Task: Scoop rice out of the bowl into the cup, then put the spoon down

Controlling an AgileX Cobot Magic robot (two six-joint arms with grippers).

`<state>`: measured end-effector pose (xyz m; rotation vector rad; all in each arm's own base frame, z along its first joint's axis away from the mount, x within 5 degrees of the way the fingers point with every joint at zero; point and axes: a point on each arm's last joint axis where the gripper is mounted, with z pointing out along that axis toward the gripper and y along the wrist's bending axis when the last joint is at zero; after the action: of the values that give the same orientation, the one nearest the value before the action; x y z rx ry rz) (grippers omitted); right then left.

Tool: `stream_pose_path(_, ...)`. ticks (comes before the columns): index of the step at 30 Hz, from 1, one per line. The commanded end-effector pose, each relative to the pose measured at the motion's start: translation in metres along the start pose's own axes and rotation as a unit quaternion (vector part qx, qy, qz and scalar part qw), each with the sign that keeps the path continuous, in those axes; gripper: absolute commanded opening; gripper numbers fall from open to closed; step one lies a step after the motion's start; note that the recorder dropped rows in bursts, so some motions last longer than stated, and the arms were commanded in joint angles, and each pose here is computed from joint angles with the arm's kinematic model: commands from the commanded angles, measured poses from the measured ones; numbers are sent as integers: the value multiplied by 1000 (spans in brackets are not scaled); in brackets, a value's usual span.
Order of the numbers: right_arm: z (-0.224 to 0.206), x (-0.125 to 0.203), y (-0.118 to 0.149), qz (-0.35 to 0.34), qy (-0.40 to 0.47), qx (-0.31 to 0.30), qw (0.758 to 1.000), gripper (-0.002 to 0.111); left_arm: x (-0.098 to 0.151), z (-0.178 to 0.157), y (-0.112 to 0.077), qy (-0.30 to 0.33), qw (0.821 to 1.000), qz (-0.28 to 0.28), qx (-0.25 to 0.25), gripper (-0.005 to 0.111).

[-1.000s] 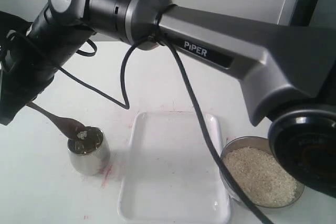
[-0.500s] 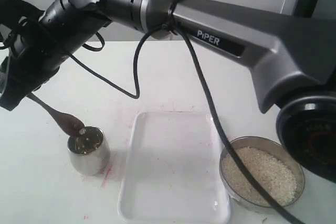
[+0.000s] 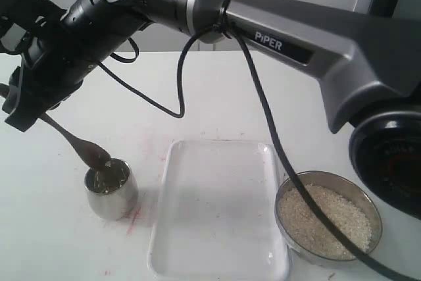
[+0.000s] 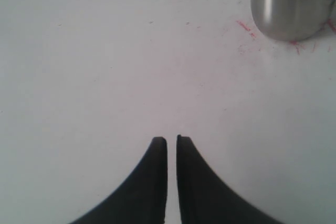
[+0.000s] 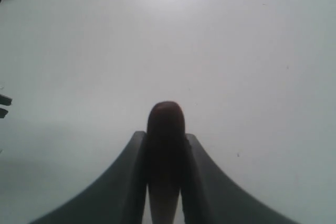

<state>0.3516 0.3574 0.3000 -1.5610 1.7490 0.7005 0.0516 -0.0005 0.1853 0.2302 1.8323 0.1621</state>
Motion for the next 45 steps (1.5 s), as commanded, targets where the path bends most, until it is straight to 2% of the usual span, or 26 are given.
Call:
stream_pose_path(1, -10, -2, -2, -3, -3, -5, 1000, 0, 7, 1, -2, 30, 999, -5, 10, 14)
stream_pose_path(8, -8, -7, 1, 3, -36, -27, 999, 0, 7, 1, -2, 30, 999, -5, 10, 14)
stream_pose_path(21, -7, 0, -1, -20, -7, -20, 1000, 0, 7, 1, -2, 30, 999, -5, 10, 14)
stream_pose_path(24, -7, 1, 1, -47, -1, -32, 998, 0, 7, 1, -2, 30, 999, -5, 10, 14)
stream_pose_path(41, -4, 0, 2, -26, -18, -42, 999, 0, 7, 1, -2, 30, 999, -5, 10, 14)
stream_pose_path(45, -13, -5, 4, -43, -17, -34, 998, 0, 7, 1, -2, 30, 999, -5, 10, 14)
